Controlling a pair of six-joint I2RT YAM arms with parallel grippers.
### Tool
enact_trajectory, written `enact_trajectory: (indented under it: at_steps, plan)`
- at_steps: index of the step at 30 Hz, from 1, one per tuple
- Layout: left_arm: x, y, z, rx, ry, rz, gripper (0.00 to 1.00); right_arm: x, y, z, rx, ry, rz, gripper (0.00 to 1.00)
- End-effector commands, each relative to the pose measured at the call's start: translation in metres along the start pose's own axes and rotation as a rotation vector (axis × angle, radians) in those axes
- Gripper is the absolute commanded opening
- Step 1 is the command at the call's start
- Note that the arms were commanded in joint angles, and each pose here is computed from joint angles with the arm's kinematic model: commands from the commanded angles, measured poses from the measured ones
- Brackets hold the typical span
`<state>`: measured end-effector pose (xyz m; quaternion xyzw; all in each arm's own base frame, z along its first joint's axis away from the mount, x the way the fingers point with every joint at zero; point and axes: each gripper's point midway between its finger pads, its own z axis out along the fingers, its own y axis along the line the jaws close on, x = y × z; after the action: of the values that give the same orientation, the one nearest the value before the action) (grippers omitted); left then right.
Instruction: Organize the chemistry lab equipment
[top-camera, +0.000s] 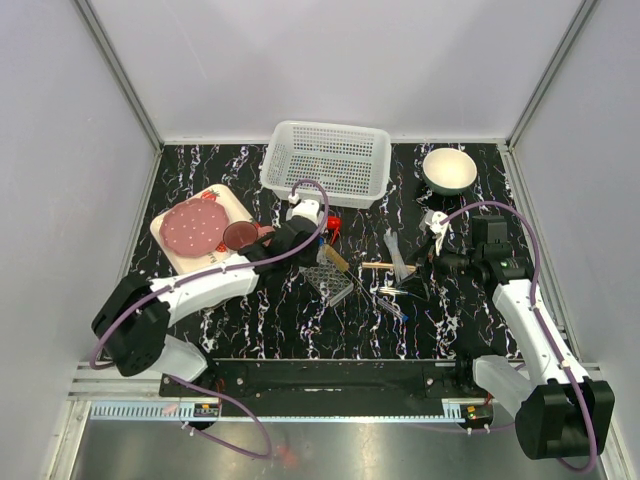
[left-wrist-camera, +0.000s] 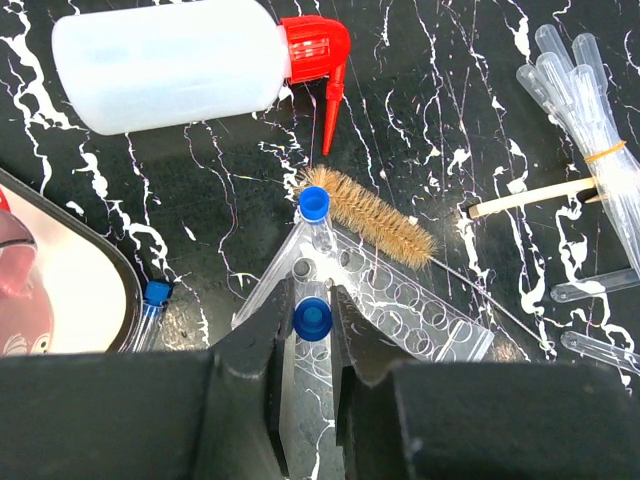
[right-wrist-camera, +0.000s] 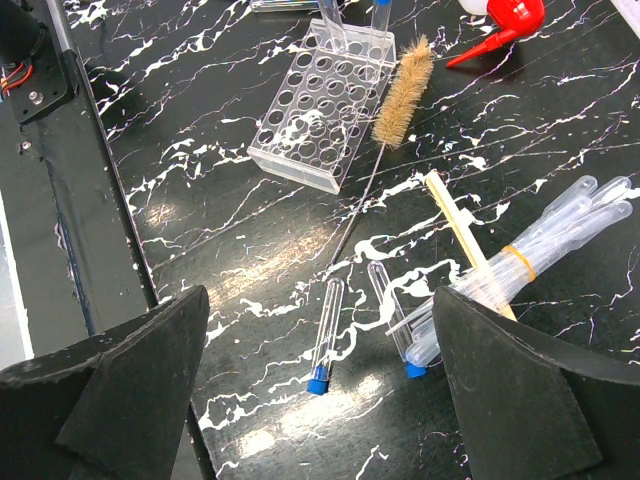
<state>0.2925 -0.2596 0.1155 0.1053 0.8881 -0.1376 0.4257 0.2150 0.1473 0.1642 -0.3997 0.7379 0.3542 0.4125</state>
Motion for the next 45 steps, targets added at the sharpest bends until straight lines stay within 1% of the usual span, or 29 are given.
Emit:
enact_trajectory:
  at_steps: [1,10,30,38,39,40,41,43,44,45]
  plan:
    - [-0.034,-0.009,0.005,0.004,-0.088,0.006,0.11,-0.007,-0.002,-0.003,0.011,-0.007,-0.037,0.98]
    - [-0.027,-0.007,0.014,-0.013,-0.06,0.029,0.12,-0.007,-0.003,-0.003,0.011,-0.008,-0.041,0.98]
    - [-0.017,0.0,0.019,-0.046,-0.036,0.062,0.12,-0.005,-0.004,-0.004,0.014,-0.006,-0.041,0.99]
    - [-0.009,-0.001,0.029,-0.05,-0.007,0.073,0.15,-0.004,-0.004,-0.004,0.014,-0.005,-0.038,0.99]
    - [-0.009,-0.001,0.029,-0.049,-0.009,0.072,0.16,-0.005,-0.004,-0.004,0.016,-0.005,-0.04,0.98]
    - [-0.008,0.001,0.03,-0.058,-0.006,0.069,0.21,-0.005,-0.004,-0.004,0.015,-0.006,-0.04,0.98]
    - [-0.008,0.001,0.029,-0.059,-0.007,0.062,0.28,-0.004,-0.004,-0.003,0.012,-0.004,-0.037,0.99]
    - [-0.011,0.001,0.027,-0.063,-0.015,0.055,0.35,-0.005,-0.004,-0.004,0.015,-0.005,-0.039,0.99]
    - [-0.013,0.003,0.023,-0.068,-0.019,0.043,0.45,-0.005,-0.005,-0.004,0.018,-0.005,-0.039,0.99]
    - [-0.015,0.003,0.02,-0.071,-0.024,0.037,0.5,-0.004,-0.005,-0.004,0.015,-0.003,-0.034,0.98]
